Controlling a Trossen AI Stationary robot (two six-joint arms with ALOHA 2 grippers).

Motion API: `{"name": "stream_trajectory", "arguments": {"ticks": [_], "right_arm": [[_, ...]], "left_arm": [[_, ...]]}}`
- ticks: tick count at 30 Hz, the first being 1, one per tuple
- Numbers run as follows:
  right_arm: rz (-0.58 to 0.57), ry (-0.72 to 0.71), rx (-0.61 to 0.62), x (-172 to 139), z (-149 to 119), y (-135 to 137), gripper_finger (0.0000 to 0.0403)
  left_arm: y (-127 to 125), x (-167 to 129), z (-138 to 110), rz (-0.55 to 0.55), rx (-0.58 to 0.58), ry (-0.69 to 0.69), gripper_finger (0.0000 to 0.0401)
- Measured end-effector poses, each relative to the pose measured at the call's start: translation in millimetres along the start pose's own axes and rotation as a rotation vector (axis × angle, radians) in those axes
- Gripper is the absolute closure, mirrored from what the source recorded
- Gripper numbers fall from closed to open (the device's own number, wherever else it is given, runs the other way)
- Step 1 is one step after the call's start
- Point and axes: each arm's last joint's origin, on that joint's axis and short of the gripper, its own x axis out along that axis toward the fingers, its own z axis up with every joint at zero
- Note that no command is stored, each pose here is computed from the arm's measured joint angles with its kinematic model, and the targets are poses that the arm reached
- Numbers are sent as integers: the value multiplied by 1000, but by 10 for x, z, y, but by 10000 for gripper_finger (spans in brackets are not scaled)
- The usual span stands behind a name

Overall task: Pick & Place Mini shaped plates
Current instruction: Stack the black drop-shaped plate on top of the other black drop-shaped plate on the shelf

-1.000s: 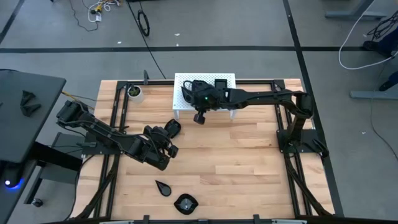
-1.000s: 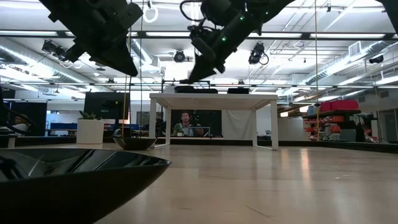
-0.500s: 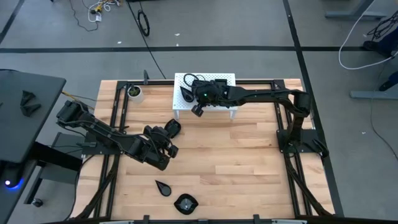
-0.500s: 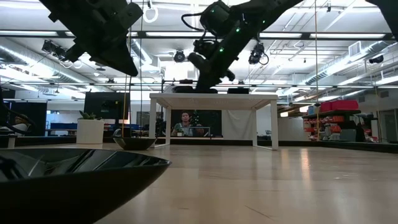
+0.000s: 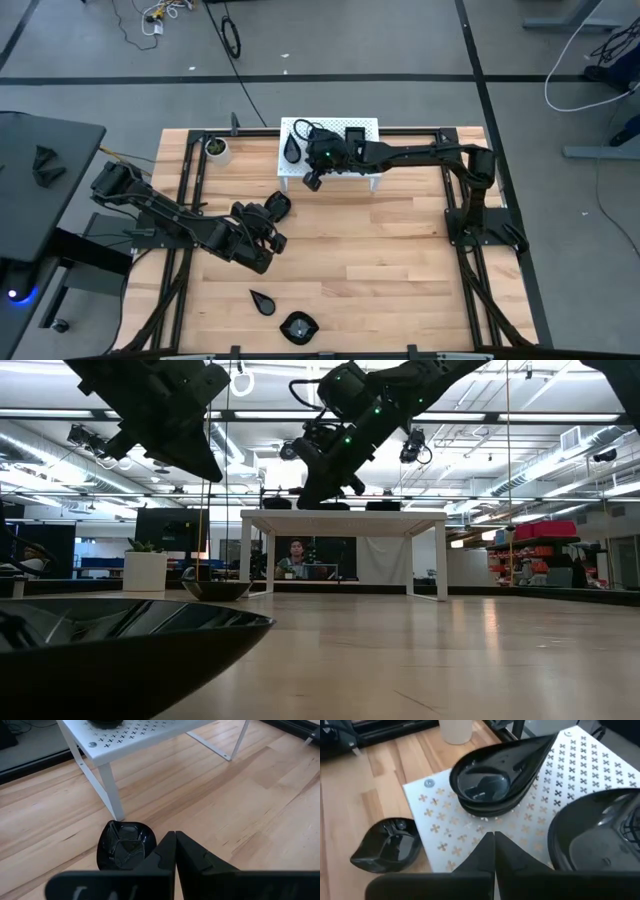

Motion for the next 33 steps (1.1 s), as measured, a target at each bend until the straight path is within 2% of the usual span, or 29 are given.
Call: {"name": "stream_trajectory", "arguments": {"ticks": [7,11,14,18,23,25,29,33], "right_arm": [[8,-39,-78,-58,36,111,401],[16,-103,-156,-335,109,399,401],[46,-123,-239,-555,14,694,401],[125,-152,-339,-914,-295,1098,401],[271,-164,-428,-1235,-905,1449,401],[332,-184,-416,-1316,-1139,1550,401],[438,-170,-353,-1370,-1586,1641,401],[475,-158,-249,-1347,-1878,1588,401]], "left_arm": [[7,-11,-17,-2,22,21,392],[25,-48,-62,-6,55,62,392],[11,-102,-104,-30,74,83,392],[-15,-196,-169,-71,90,104,392],[-66,-337,-266,-153,102,156,392],[-104,-412,-312,-209,121,184,392],[-238,-618,-416,-414,177,284,392],[-299,-847,-543,-561,104,448,392]]}}
